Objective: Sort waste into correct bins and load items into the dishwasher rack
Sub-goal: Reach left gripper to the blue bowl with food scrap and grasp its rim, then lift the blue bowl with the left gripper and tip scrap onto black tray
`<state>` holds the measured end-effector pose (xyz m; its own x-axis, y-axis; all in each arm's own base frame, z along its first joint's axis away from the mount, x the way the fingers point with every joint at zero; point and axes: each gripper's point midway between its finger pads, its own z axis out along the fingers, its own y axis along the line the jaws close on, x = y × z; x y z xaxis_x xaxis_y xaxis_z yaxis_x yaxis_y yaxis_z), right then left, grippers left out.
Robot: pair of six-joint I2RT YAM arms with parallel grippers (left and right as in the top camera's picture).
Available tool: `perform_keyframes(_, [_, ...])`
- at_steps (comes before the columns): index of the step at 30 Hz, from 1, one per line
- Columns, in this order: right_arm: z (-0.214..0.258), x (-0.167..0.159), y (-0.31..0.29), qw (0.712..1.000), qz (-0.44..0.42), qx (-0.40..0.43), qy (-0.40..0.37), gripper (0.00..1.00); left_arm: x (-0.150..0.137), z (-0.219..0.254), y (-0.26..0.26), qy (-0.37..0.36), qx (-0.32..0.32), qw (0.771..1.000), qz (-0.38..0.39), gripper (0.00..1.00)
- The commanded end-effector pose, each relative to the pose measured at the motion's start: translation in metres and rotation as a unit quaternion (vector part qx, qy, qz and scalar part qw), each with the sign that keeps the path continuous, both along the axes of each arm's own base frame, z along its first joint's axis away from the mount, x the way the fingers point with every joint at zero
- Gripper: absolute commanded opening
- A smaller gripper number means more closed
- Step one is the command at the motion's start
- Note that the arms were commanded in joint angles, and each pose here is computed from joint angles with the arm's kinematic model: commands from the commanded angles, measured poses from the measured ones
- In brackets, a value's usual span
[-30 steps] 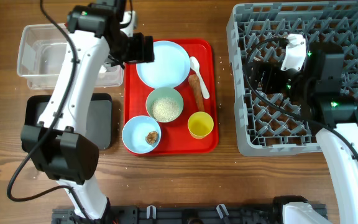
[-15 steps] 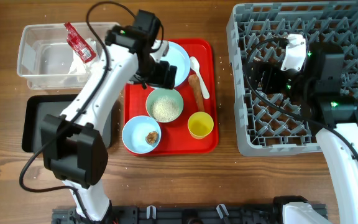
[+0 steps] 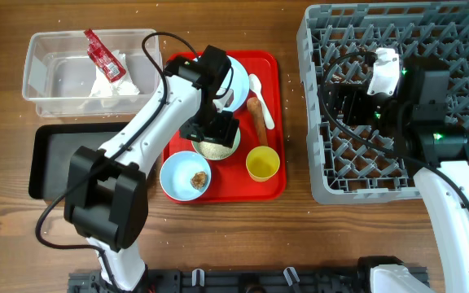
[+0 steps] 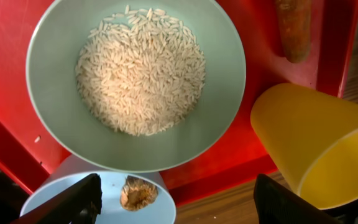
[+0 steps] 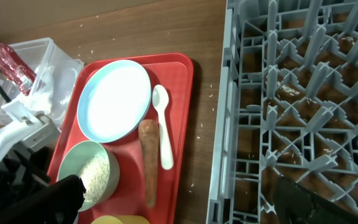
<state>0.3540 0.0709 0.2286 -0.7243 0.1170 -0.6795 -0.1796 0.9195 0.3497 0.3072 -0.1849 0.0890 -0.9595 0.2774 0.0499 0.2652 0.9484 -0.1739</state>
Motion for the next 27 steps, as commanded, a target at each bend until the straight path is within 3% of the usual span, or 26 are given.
perform_keyframes(1, [0.001, 0.003, -0.002, 1.0, -0.007, 0.001, 0.002, 1.0, -0.013, 0.019, 0.01, -0.014, 0.013, 0.999, 0.038, 0.78])
perform_keyframes(5, [0.001, 0.002, -0.002, 1.0, -0.007, 0.001, 0.002, 1.0, -0.041, 0.008, 0.026, -0.006, 0.05, 0.997, 0.063, 0.78])
perform_keyframes(10, [0.001, 0.003, -0.002, 1.0, -0.007, 0.002, 0.002, 1.0, -0.071, -0.007, 0.033, -0.023, 0.038, 0.996, 0.078, 0.76])
perform_keyframes(16, [0.0, 0.002, -0.001, 1.0, -0.007, 0.002, 0.006, 1.0, -0.102, -0.033, 0.025, -0.011, 0.047, 0.998, 0.034, 0.61])
perform_keyframes(27, [-0.001, 0.0, -0.002, 1.0, -0.008, 0.002, 0.01, 1.0, -0.103, -0.049, 0.032, -0.051, 0.1, 0.992, 0.05, 0.52])
